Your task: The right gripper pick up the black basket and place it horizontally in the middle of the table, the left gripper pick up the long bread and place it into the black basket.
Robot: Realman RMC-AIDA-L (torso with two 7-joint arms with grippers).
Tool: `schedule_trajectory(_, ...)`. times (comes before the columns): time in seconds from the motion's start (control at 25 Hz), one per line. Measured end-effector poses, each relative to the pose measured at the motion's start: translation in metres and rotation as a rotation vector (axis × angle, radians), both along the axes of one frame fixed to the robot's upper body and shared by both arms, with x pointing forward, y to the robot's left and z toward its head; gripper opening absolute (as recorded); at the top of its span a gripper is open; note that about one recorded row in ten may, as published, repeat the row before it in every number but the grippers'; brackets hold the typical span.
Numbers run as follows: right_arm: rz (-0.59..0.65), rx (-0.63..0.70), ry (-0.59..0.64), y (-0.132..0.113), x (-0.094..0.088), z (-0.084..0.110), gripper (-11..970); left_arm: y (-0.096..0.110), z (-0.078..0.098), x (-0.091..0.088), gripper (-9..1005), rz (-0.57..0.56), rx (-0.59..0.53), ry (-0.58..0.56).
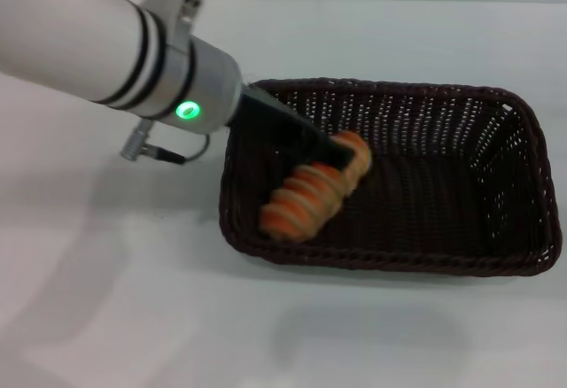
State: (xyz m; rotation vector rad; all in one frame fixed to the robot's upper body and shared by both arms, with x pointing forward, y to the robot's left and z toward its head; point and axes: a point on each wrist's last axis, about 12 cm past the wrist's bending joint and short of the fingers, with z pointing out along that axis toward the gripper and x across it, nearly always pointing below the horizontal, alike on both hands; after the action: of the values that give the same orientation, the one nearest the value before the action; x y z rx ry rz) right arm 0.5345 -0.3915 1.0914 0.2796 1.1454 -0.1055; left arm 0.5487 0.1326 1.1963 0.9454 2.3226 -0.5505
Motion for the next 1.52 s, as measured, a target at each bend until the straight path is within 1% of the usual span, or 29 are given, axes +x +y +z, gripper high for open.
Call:
schedule_trajectory(0.08,-0.009,0.005,0.002,-0.002,0.0,0.0,708,0.012,0.001,0.006,776,0.057,-0.025,-0.032)
schedule_trajectory(0.12,-0.02,0.01,-0.001,-0.004,-0.001,0.0,708,0.029,0.0,0.014,801,0.136,-0.06,-0.098)
schedule_trajectory(0.16,-0.02,0.01,-0.001,-0.004,-0.001,0.0,708,0.029,0.0,0.014,802,0.136,-0.06,-0.098)
schedule_trajectory(0.24,-0.032,0.013,-0.004,-0.006,-0.002,0.0,708,0.052,-0.001,0.022,803,0.234,-0.103,-0.206)
schedule_trajectory(0.28,-0.036,0.014,-0.006,-0.007,-0.002,0.001,708,0.058,-0.001,0.024,804,0.262,-0.116,-0.25)
schedule_trajectory(0.32,-0.051,0.021,-0.011,-0.009,-0.003,0.001,708,0.082,-0.002,0.029,805,0.367,-0.146,-0.407)
schedule_trajectory(0.36,-0.051,0.021,-0.011,-0.009,-0.003,0.001,707,0.082,-0.002,0.029,805,0.367,-0.146,-0.407)
schedule_trajectory(0.4,-0.057,0.024,-0.012,-0.01,-0.003,0.002,707,0.09,-0.002,0.03,805,0.403,-0.151,-0.465)
schedule_trajectory(0.48,-0.063,0.027,-0.015,-0.011,-0.002,0.002,707,0.112,-0.002,0.032,805,0.51,-0.156,-0.628)
schedule_trajectory(0.52,-0.066,0.032,-0.017,-0.011,-0.002,0.002,707,0.13,-0.005,0.032,805,0.607,-0.156,-0.743)
schedule_trajectory(0.56,-0.066,0.032,-0.017,-0.011,-0.002,0.002,707,0.13,-0.005,0.032,805,0.607,-0.156,-0.743)
schedule_trajectory(0.64,-0.069,0.037,-0.018,-0.01,-0.002,0.002,707,0.147,-0.012,0.029,805,0.716,-0.161,-0.866)
schedule_trajectory(0.72,-0.08,0.047,-0.02,-0.01,-0.002,0.001,707,0.159,-0.023,0.024,806,0.807,-0.158,-0.993)
schedule_trajectory(0.76,-0.08,0.047,-0.02,-0.01,-0.002,0.001,707,0.159,-0.023,0.024,806,0.807,-0.158,-0.993)
schedule_trajectory(0.8,-0.083,0.049,-0.018,-0.01,-0.002,0.001,707,0.165,-0.037,0.017,806,0.87,-0.153,-1.096)
schedule_trajectory(0.84,-0.084,0.05,-0.016,-0.01,-0.003,0.0,707,0.167,-0.048,0.014,806,0.897,-0.154,-1.154)
schedule_trajectory(0.88,-0.085,0.051,-0.013,-0.01,-0.003,-0.001,707,0.168,-0.051,0.013,806,0.906,-0.159,-1.18)
schedule_trajectory(0.92,-0.085,0.052,-0.009,-0.01,-0.003,-0.002,707,0.17,-0.06,0.011,806,0.913,-0.178,-1.214)
schedule_trajectory(0.96,-0.087,0.05,-0.001,-0.01,-0.004,-0.004,707,0.171,-0.067,0.009,806,0.911,-0.206,-1.233)
schedule_trajectory(1.08,-0.091,0.044,0.011,-0.009,-0.006,-0.007,707,0.178,-0.089,0.004,806,0.891,-0.298,-1.23)
schedule_trajectory(1.2,-0.093,0.04,0.023,-0.01,-0.007,-0.01,707,0.188,-0.103,-0.002,805,0.887,-0.42,-1.211)
schedule_trajectory(1.32,-0.094,0.02,0.038,-0.011,-0.006,-0.01,707,0.197,-0.112,-0.006,805,0.882,-0.511,-1.172)
schedule_trajectory(1.36,-0.097,0.009,0.045,-0.01,-0.006,-0.011,707,0.197,-0.112,-0.006,805,0.882,-0.511,-1.172)
schedule_trajectory(1.4,-0.103,-0.014,0.055,-0.009,-0.005,-0.011,707,0.2,-0.116,-0.008,805,0.886,-0.527,-1.15)
schedule_trajectory(1.48,-0.119,-0.057,0.073,-0.005,-0.003,-0.012,707,0.2,-0.116,-0.008,806,0.886,-0.527,-1.15)
schedule_trajectory(1.52,-0.128,-0.08,0.08,-0.003,-0.002,-0.012,707,0.202,-0.12,-0.009,806,0.893,-0.539,-1.13)
